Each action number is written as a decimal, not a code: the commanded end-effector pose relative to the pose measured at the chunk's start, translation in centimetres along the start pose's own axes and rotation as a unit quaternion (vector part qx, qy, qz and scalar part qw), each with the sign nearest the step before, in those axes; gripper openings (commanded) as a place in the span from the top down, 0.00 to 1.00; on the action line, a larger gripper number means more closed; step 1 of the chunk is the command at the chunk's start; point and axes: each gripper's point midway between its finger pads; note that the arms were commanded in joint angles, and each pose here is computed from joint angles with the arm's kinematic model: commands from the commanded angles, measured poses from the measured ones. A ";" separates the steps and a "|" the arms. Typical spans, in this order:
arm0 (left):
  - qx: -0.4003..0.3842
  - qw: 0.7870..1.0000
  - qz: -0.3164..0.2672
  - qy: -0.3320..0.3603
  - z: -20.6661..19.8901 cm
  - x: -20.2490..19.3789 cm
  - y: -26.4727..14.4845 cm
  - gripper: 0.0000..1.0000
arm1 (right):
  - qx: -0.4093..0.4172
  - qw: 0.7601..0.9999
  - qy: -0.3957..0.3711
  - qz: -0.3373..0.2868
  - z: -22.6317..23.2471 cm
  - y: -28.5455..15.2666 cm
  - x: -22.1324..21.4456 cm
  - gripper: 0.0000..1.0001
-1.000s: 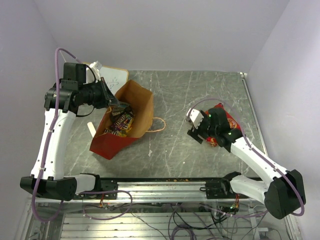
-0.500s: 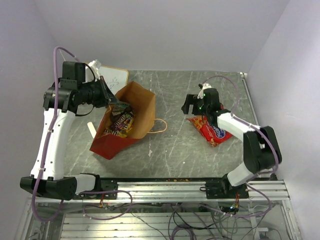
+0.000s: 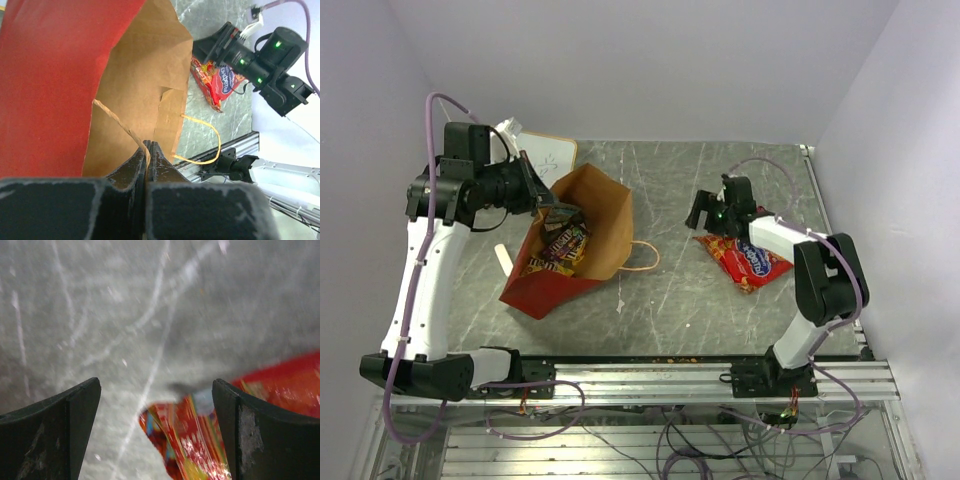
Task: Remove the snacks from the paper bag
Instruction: Place the snack at the center of the board.
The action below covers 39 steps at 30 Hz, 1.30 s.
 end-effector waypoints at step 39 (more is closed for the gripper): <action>-0.143 0.987 0.060 0.051 -7.8 -9.4 0.4 0.93 | 0.261 0.961 -0.093 0.001 18.3 -9.7 -11.2 0.20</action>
Point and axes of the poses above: each gripper's point midway between its finger pads, its own y axis out along the fingers, its own z axis along the line the jaws close on, x = y × z, and after that the axes turned 1 degree about -y, right-handed
